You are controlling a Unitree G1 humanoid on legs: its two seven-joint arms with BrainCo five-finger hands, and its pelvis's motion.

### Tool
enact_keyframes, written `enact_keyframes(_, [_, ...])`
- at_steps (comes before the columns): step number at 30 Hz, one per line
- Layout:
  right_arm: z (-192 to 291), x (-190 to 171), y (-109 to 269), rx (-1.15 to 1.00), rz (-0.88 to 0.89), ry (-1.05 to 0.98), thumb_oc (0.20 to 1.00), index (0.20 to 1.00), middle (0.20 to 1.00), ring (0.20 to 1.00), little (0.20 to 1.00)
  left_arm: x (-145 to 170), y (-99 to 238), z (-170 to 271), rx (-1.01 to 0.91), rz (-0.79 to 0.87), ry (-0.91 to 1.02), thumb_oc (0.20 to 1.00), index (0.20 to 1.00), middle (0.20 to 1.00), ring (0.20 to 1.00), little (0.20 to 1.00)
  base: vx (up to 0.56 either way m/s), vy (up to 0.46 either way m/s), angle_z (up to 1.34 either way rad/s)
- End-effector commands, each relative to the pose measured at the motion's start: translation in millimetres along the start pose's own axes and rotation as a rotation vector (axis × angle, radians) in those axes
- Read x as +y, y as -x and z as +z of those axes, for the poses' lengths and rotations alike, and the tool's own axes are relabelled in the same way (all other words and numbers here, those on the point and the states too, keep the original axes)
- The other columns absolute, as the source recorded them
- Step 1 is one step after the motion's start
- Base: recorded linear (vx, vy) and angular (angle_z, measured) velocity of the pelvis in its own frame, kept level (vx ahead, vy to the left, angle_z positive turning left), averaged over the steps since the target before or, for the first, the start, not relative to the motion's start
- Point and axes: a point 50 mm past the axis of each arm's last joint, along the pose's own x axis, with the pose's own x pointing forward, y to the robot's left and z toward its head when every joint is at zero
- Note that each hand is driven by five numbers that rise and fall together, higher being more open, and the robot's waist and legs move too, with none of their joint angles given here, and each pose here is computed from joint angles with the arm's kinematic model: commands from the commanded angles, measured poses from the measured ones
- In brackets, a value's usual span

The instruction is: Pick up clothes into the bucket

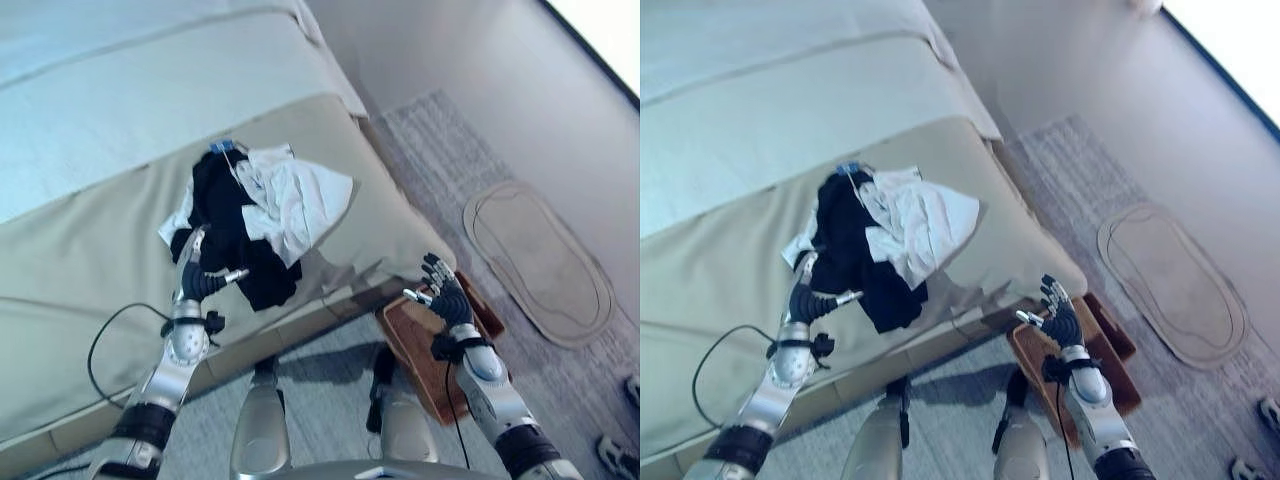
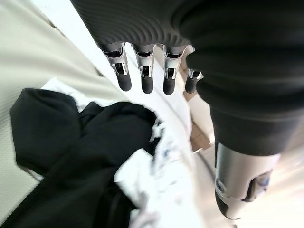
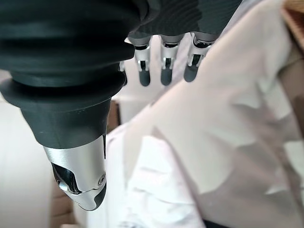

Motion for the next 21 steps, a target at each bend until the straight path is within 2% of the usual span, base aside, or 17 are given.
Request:
enact_keyframes(1, [42.4, 6.6, -8.6, -0.212, 0.025, -0.028, 1.0, 1.0, 1.0, 1.0, 1.0, 30.1, -22.9, 7.9, -0.064, 0.165, -0.124, 1.0, 1.0, 1.0, 1.0, 1.0, -0.07, 0.019, -0.08])
enact_keyframes(9, [63.2, 5.5, -17.8, -0.295, 0.018, -0.033, 1.0, 1.0, 1.0, 1.0, 1.0, 49.4, -53.2, 26.4, -0.11, 0.3, -0.206, 1.0, 1.0, 1.0, 1.0, 1.0, -0.05, 0.025, -0.02])
enact_keyframes(12, [73.7, 5.7, -20.4, -0.338, 0.016, -0.033, 1.0, 1.0, 1.0, 1.0, 1.0, 55.2, -68.1, 27.6, -0.074, 0.337, -0.269, 1.0, 1.0, 1.0, 1.0, 1.0, 0.0, 0.0, 0.0])
enact_keyframes(21, [80.5, 7.7, -21.2, -0.369, 0.038, -0.046, 1.0, 1.0, 1.0, 1.0, 1.0, 64.6, -88.8, 23.6, 0.006, 0.347, -0.387, 1.0, 1.0, 1.0, 1.0, 1.0, 0.0, 0.007, 0.01])
